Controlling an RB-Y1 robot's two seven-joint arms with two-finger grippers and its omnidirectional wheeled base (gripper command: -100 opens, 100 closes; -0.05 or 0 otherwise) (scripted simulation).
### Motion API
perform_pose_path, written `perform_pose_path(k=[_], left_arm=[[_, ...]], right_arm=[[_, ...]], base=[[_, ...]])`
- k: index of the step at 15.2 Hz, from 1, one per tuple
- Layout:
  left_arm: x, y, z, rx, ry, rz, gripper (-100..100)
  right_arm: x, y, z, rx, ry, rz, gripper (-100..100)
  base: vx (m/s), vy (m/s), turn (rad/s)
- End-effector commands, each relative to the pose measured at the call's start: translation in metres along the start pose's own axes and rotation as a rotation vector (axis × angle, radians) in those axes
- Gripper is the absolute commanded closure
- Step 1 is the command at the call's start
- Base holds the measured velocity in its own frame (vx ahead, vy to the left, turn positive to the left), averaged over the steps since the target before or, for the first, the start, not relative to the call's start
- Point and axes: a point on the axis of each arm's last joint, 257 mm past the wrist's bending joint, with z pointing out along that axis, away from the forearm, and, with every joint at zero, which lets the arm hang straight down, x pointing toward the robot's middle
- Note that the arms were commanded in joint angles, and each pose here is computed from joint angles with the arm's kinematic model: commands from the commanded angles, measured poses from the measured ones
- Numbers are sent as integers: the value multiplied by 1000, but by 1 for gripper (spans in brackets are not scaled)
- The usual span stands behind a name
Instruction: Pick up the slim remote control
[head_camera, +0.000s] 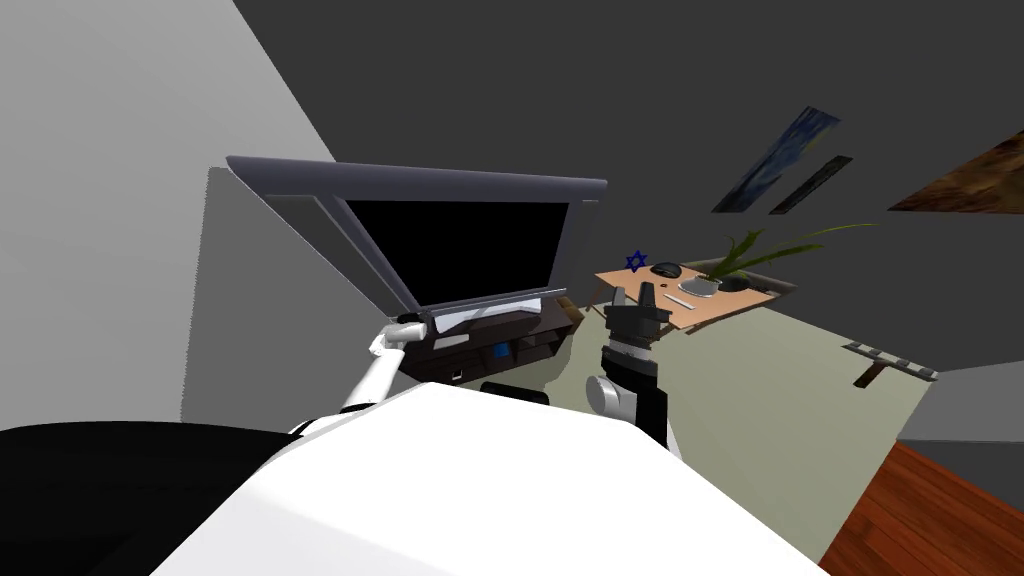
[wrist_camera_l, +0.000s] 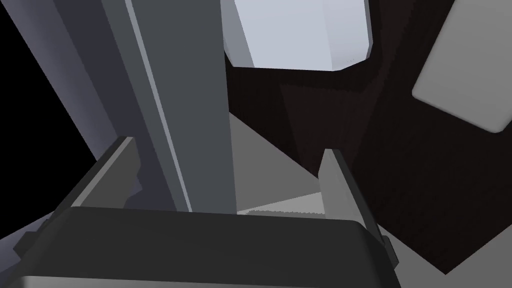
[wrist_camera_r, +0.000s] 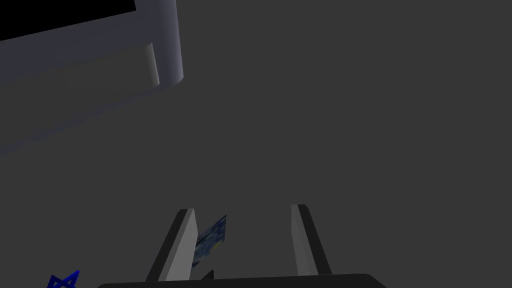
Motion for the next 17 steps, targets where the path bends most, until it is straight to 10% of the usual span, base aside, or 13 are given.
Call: perform_pose_path(k=[1,17], left_arm=[[-9,19,5,-73,-12,-28,-100],[-16,128,4,-492,-28,-163,-100]], right_arm=[[0,0,0,0,0,0,0],[0,0,0,0,0,0,0]], base=[[-17,20,-158],[-12,25,-159]])
